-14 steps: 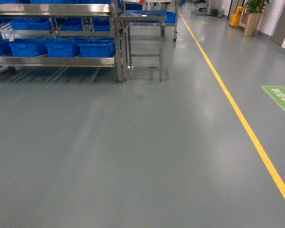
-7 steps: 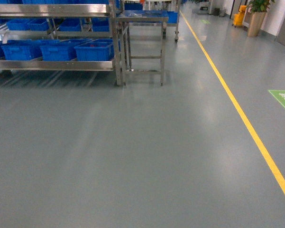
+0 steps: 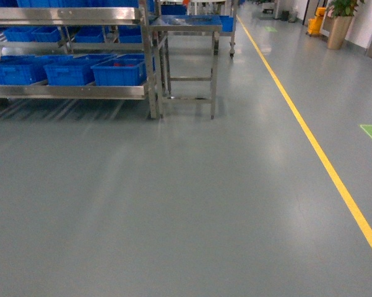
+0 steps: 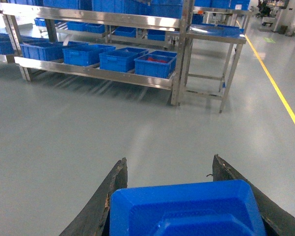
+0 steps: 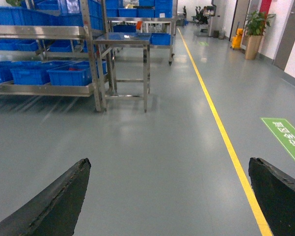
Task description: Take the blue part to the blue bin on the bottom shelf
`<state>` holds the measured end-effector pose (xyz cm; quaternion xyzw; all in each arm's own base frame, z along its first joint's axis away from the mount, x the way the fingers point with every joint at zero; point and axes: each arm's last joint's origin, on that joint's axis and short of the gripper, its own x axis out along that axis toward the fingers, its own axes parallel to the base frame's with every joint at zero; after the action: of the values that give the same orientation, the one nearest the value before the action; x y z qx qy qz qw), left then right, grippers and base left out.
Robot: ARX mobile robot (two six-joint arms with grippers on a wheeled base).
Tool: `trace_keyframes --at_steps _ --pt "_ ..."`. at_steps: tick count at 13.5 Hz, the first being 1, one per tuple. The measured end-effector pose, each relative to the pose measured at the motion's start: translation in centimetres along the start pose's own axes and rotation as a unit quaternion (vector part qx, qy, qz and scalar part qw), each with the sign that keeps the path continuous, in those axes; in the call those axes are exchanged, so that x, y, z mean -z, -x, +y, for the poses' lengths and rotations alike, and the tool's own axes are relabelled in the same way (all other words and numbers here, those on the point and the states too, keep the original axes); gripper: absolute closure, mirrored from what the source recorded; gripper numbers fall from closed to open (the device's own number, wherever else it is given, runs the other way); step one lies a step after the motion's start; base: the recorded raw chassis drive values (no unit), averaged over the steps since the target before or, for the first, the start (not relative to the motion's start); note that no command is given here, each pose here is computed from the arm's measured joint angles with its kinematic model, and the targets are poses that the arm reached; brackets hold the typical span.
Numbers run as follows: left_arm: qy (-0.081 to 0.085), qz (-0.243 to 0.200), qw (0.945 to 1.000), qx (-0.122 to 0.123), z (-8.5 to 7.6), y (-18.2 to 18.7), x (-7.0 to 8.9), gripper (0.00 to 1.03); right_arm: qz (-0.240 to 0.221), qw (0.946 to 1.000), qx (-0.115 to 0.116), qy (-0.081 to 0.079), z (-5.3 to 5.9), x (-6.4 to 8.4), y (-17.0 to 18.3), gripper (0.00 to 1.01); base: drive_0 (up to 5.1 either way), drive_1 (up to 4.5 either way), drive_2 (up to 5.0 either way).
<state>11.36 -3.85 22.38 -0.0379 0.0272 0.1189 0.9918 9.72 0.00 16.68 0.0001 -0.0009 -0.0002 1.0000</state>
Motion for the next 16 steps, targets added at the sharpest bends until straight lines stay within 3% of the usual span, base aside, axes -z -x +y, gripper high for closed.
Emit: trace_keyframes --at_steps 16 --pt "0.000 0.000 1.0000 0.000 0.01 0.01 -0.01 0.59 -0.001 1.0000 0.000 0.000 0.00 -0.02 0.00 0.03 0.0 4.34 -4.3"
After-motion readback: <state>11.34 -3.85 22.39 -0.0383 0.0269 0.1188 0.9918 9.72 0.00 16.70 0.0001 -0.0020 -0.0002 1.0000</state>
